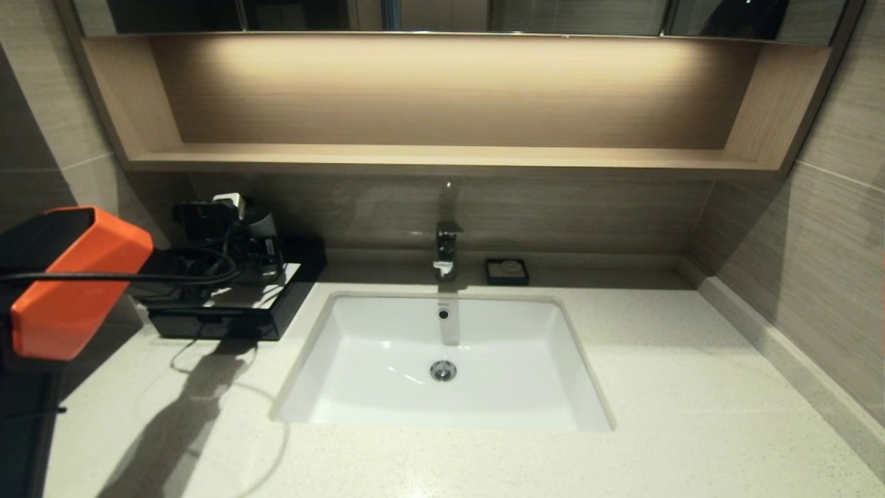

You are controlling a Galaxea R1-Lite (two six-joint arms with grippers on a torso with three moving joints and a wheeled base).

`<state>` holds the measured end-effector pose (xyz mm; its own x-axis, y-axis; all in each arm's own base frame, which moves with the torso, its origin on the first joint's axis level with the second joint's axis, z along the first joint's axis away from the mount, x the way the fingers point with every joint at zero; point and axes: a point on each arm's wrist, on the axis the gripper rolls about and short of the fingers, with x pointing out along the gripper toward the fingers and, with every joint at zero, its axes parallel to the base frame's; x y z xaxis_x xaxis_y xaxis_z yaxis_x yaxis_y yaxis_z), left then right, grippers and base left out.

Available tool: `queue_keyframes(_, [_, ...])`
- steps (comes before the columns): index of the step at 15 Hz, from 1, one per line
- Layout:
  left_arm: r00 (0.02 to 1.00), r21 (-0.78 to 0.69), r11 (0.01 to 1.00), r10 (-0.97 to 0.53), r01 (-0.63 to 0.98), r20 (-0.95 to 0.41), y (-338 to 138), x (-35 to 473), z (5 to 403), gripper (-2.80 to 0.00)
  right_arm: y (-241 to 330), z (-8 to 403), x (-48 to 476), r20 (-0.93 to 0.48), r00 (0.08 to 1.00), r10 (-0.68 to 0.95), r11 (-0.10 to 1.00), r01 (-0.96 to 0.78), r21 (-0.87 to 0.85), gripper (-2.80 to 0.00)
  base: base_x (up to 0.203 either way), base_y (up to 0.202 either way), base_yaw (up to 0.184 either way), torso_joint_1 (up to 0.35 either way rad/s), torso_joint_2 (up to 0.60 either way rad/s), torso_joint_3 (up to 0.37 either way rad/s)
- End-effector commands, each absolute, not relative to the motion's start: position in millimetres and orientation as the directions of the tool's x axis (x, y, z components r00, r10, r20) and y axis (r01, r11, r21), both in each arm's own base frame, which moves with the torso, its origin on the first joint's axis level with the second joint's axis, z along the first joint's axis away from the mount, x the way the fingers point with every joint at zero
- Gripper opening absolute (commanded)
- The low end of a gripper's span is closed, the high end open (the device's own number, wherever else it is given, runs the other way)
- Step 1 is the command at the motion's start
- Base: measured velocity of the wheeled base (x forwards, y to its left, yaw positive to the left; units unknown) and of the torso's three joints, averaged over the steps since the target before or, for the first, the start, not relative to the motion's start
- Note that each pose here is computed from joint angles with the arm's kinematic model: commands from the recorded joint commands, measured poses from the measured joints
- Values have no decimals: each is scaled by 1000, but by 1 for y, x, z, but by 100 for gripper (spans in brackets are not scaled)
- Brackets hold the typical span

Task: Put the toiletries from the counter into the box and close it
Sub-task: Place the cup on the storage box

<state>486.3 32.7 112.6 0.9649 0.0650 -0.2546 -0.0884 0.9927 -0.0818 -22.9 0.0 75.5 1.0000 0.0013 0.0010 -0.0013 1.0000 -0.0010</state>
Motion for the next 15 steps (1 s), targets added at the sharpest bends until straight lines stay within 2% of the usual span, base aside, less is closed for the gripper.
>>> queue_keyframes(1, [966,-83,992,67,-90,-250,33,487,113,-280,0,75,-23,0,1000,2,1000,-2,-2,-280,0,0,0,0,0,0])
queue_keyframes(2, [966,-83,993,67,-90,-249,33,486,113,-280,0,75,-23,0,1000,2,1000,-2,-2,-280,0,0,0,0,0,0])
queue_keyframes(3, [966,-83,992,67,-90,-250,33,487,113,0,0,75,-23,1,1000,2,1000,-2,-2,-280,0,0,0,0,0,0])
queue_keyframes(15, [970,-75,991,91,-110,-227,28,483,126,0,0,75,-23,0,1000,2,1000,-2,-2,-280,0,0,0,0,0,0])
